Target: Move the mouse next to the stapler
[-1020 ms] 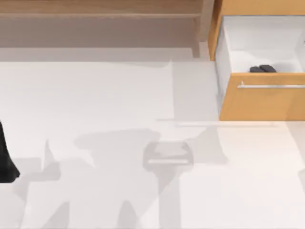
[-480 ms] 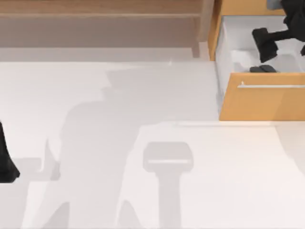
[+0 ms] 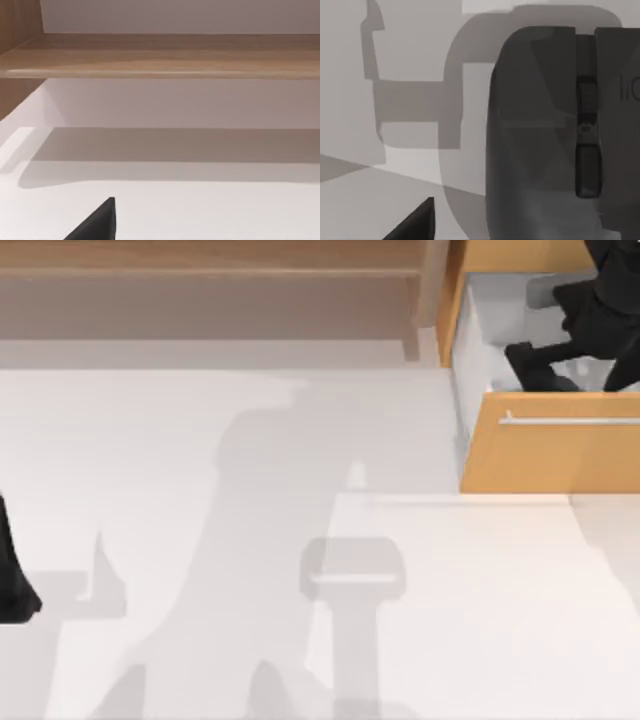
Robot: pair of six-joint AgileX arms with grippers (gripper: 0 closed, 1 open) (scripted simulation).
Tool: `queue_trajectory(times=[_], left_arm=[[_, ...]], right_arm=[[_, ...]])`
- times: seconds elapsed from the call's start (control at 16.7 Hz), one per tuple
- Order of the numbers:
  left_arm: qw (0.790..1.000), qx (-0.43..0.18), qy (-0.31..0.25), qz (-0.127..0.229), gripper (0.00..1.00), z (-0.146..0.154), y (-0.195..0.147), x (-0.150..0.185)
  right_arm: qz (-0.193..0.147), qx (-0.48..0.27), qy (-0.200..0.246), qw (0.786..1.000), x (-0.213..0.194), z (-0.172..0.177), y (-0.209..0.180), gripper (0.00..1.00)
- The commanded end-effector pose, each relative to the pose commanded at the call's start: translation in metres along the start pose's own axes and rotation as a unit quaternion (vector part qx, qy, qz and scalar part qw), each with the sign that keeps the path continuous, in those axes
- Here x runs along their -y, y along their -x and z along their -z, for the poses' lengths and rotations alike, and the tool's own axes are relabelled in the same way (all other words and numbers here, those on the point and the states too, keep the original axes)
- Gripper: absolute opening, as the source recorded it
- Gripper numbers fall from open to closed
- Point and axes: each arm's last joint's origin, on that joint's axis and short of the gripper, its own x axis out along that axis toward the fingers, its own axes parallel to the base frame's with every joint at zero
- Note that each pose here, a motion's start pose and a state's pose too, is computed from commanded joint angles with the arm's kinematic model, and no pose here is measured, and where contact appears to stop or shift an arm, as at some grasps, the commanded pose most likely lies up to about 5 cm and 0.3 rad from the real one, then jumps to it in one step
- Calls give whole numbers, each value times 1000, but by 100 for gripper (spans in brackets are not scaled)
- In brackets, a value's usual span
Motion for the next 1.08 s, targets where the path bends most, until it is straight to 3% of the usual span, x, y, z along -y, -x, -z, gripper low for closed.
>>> queue_trajectory(times=[1.08], left_arm=[[1000,0,0,0,100,0,0,0]], right_arm=[[0,0,0,1000,-1,2,-11,100]])
